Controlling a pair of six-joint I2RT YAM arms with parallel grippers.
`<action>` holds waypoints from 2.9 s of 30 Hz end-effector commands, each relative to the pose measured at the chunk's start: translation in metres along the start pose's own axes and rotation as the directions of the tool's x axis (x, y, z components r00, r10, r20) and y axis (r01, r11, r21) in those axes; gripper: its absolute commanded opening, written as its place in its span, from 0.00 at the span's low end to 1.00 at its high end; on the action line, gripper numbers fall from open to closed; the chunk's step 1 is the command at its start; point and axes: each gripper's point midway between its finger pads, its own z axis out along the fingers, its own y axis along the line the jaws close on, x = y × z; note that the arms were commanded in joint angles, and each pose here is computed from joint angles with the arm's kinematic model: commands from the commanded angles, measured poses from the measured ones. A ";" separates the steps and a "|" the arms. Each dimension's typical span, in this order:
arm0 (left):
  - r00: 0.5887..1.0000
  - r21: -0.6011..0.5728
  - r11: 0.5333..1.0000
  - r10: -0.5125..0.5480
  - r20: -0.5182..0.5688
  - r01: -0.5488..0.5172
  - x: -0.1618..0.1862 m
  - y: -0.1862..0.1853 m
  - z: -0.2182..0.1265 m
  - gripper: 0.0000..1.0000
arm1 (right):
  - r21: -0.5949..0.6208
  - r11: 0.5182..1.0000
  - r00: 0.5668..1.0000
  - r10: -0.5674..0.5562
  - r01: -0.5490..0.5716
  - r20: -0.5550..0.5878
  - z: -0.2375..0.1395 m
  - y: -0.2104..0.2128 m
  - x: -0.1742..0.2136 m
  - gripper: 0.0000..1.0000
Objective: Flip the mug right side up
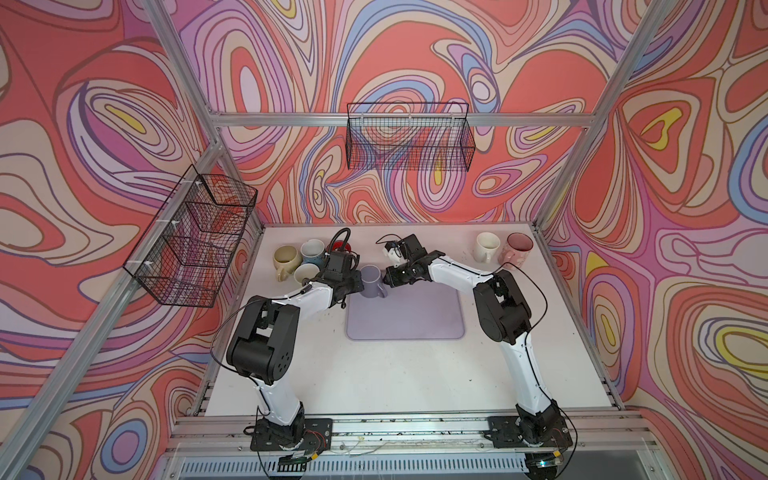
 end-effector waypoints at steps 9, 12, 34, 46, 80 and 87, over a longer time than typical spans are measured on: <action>1.000 0.110 0.994 0.016 0.027 -0.019 -0.006 -0.024 -0.005 0.11 | -0.114 0.993 1.000 0.019 -0.017 0.024 -0.011 0.065 0.006 0.11; 0.999 0.111 0.993 0.025 0.022 -0.027 -0.002 -0.023 -0.009 0.14 | -0.087 0.996 0.999 0.031 -0.029 0.022 -0.018 0.061 0.010 0.11; 0.980 0.263 0.945 0.197 0.013 -0.194 0.046 -0.049 -0.052 0.57 | 0.212 0.970 0.985 0.092 -0.122 0.146 -0.122 -0.039 0.007 0.13; 0.954 0.134 0.947 0.299 -0.036 -0.292 0.044 -0.055 -0.010 0.54 | 0.261 0.956 0.979 0.087 -0.134 0.182 -0.150 -0.052 0.013 0.13; 0.936 0.148 0.925 0.352 0.014 -0.350 0.026 -0.075 -0.025 0.00 | 0.206 0.953 0.954 0.172 -0.224 0.245 -0.164 -0.074 0.027 0.12; 0.935 0.295 0.888 0.335 0.112 -0.354 0.004 -0.112 -0.063 0.00 | 0.150 0.953 0.938 0.216 -0.263 0.272 -0.174 -0.081 0.027 0.11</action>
